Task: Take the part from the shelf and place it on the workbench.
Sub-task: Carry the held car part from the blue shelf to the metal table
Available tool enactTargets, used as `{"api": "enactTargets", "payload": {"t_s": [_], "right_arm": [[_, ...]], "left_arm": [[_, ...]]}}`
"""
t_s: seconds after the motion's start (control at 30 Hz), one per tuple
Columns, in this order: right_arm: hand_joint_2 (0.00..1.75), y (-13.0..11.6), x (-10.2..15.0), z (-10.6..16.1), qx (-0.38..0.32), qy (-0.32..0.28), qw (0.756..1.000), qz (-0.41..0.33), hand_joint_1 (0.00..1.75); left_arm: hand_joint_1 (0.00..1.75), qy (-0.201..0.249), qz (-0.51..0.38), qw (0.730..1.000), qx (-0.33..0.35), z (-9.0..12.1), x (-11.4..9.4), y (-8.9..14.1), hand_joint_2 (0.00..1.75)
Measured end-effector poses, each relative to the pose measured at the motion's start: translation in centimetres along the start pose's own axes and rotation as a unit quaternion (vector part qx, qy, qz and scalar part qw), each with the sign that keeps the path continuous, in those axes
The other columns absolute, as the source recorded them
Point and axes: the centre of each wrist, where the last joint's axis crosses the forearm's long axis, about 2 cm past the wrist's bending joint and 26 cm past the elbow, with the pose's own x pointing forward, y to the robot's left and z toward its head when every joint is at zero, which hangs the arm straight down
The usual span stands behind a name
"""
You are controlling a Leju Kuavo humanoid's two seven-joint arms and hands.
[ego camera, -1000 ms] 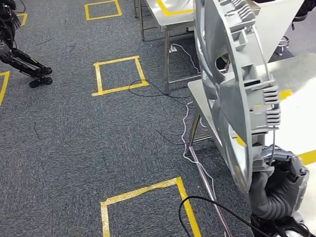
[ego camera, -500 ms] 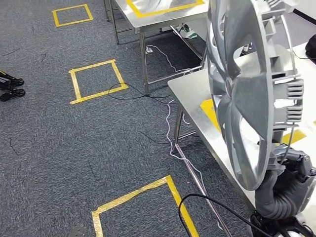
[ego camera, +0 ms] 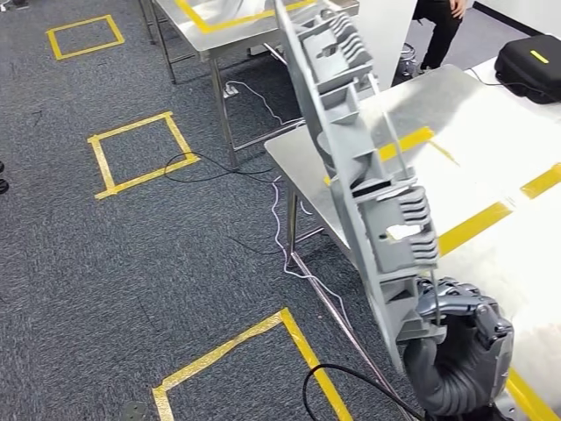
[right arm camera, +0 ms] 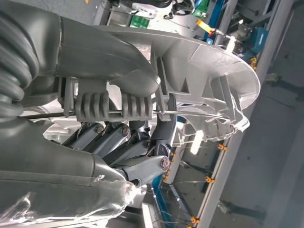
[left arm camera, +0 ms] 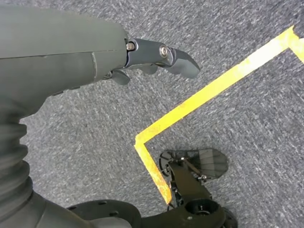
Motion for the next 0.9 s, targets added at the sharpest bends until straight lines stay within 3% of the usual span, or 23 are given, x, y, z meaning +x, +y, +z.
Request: {"api": "enactTargets", "payload": {"t_s": [0.43,0.73,0.9], "right_arm": [[1.75,-0.1,1.7,0.4,-0.013,-0.045,0.999,0.017,1.75],[1.75,-0.5,2.4,2.2,-0.017,-0.028,0.999,0.027,1.75],[1.75,-1.3,2.5,2.6,-0.007,-0.009,0.996,0.086,1.75]], "left_arm": [[0.0,0.002,0.007,1.0,0.007,0.0,-0.1,0.2,1.75],[0.0,0.0,0.006,1.0,0.011,0.0,-0.2,0.3,1.75],[0.0,-0.003,0.004,1.0,0.009,0.0,-0.3,0.4,1.75]]}}
